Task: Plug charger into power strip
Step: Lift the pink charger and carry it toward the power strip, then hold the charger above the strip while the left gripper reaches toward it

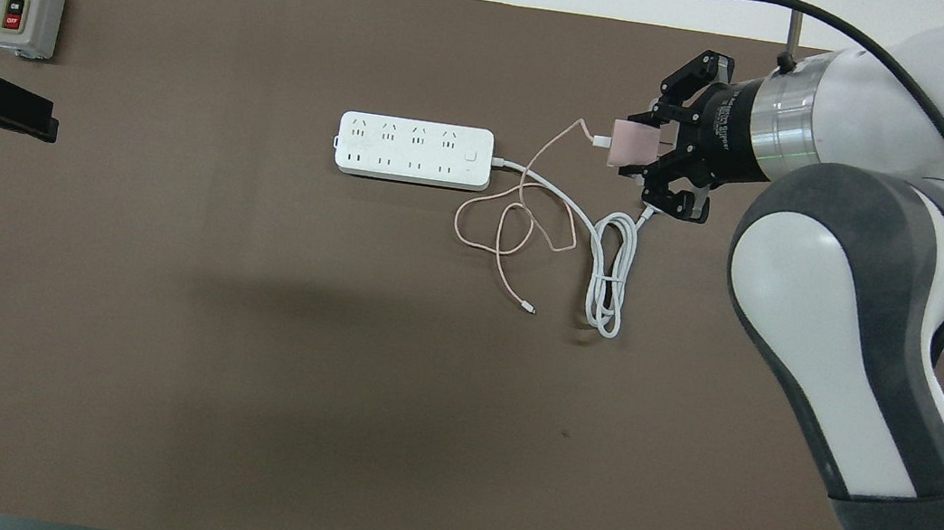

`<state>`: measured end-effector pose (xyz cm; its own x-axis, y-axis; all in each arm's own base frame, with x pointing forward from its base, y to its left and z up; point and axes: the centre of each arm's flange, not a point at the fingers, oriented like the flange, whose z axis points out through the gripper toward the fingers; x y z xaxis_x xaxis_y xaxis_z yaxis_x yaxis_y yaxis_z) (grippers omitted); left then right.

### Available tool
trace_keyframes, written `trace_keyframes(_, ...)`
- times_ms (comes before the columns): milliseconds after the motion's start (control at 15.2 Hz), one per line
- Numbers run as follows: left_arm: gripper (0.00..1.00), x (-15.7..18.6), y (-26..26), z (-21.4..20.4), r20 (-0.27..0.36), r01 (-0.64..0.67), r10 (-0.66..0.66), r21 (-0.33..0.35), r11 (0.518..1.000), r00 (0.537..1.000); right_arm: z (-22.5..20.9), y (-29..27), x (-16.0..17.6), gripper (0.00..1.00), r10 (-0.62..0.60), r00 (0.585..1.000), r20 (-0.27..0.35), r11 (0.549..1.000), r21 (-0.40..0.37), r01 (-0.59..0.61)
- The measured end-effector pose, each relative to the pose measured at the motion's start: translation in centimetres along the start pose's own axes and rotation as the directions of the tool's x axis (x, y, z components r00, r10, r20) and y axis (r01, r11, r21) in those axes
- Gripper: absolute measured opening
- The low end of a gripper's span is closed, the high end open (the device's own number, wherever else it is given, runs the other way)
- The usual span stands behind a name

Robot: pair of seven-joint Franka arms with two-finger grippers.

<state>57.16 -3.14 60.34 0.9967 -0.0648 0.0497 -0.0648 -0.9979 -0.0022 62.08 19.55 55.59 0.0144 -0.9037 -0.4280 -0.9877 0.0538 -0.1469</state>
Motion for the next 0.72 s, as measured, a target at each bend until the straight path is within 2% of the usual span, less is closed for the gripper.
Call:
trace_keyframes(395, 1.0, 0.0, 0.0, 0.0, 0.001, 0.0, 0.0, 0.0, 1.0, 1.0, 0.8, 0.9, -4.7, 0.47, 0.017, 0.988, 0.153, 0.999, 0.028, -0.022)
trace_keyframes(723, 1.0, 0.0, -0.3, 0.0, 0.001, 0.006, -0.006, 0.0, 1.0, 1.0, 1.8, 1.4, -6.6, 0.47, 0.041, 0.972, 0.232, 0.999, 0.023, -0.047)
